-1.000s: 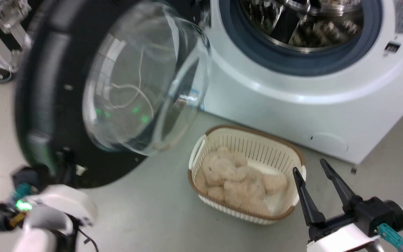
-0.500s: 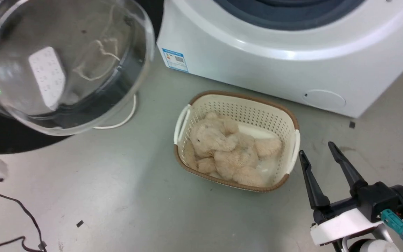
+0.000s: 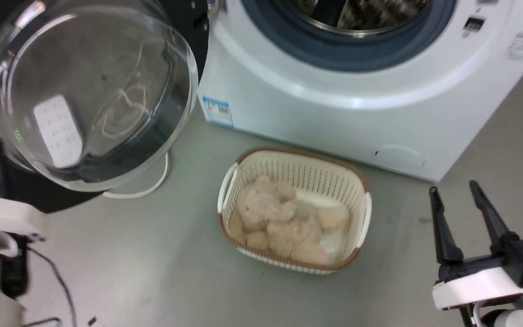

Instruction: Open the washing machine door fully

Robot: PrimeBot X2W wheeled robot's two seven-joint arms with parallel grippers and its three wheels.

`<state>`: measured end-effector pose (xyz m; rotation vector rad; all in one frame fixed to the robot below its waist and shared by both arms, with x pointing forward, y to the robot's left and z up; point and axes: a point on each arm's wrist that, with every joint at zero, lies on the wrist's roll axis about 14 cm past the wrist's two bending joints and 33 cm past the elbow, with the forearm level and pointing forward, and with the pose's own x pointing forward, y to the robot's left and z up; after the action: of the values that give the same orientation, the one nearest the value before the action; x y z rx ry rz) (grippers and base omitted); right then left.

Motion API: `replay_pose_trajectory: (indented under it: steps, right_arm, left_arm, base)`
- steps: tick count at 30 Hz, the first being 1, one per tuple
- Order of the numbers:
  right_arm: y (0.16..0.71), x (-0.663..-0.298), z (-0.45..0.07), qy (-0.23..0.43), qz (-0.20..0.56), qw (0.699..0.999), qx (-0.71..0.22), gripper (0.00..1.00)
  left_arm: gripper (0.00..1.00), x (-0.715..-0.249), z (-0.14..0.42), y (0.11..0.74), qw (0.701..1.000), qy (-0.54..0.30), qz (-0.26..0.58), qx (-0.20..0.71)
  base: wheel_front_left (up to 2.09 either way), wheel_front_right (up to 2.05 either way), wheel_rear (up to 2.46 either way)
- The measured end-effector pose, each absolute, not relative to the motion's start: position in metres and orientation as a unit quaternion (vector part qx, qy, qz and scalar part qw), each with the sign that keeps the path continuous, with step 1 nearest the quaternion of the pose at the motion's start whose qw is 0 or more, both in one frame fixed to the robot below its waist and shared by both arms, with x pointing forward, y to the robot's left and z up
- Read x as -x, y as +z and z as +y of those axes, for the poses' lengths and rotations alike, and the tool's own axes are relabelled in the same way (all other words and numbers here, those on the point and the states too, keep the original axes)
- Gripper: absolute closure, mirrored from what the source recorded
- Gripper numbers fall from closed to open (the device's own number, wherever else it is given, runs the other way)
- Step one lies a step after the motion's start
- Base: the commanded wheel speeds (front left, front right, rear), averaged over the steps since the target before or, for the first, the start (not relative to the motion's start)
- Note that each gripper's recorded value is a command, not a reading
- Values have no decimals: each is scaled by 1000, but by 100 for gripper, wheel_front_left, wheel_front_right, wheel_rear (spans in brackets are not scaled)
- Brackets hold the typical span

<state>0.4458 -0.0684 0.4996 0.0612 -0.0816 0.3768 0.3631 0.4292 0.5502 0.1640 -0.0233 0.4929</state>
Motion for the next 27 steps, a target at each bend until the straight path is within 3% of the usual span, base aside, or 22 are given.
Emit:
replay_pose_trajectory:
  steps: [9, 18, 19, 21, 22, 27]
  right_arm:
    - [552, -413, -104, 144, -110, 983, -15, 0]
    - [565, -375, -143, 93, -126, 988, -11, 0]
    - [565, -371, -147, 88, -126, 988, -11, 0]
    - [565, -365, -153, 79, -126, 989, -10, 0]
    - [566, -363, -155, 76, -126, 989, -10, 0]
    - [561, -355, -167, 58, -114, 992, -8, 0]
  left_arm:
    - [100, -352, 339, 581, 980, 161, -115, -8]
    - [100, -343, 250, 569, 988, 84, -118, 58]
    - [94, -341, 242, 567, 988, 77, -115, 63]
    - [42, -340, 228, 561, 991, 64, -105, 61]
    - [0, -339, 223, 559, 992, 58, -101, 57]
    - [0, -337, 197, 548, 995, 24, -86, 52]
  base:
    - [0, 0, 0]
    - [0, 0, 0]
    - [0, 0, 0]
    - [0, 0, 0]
    - [0, 0, 0]
    - [0, 0, 0]
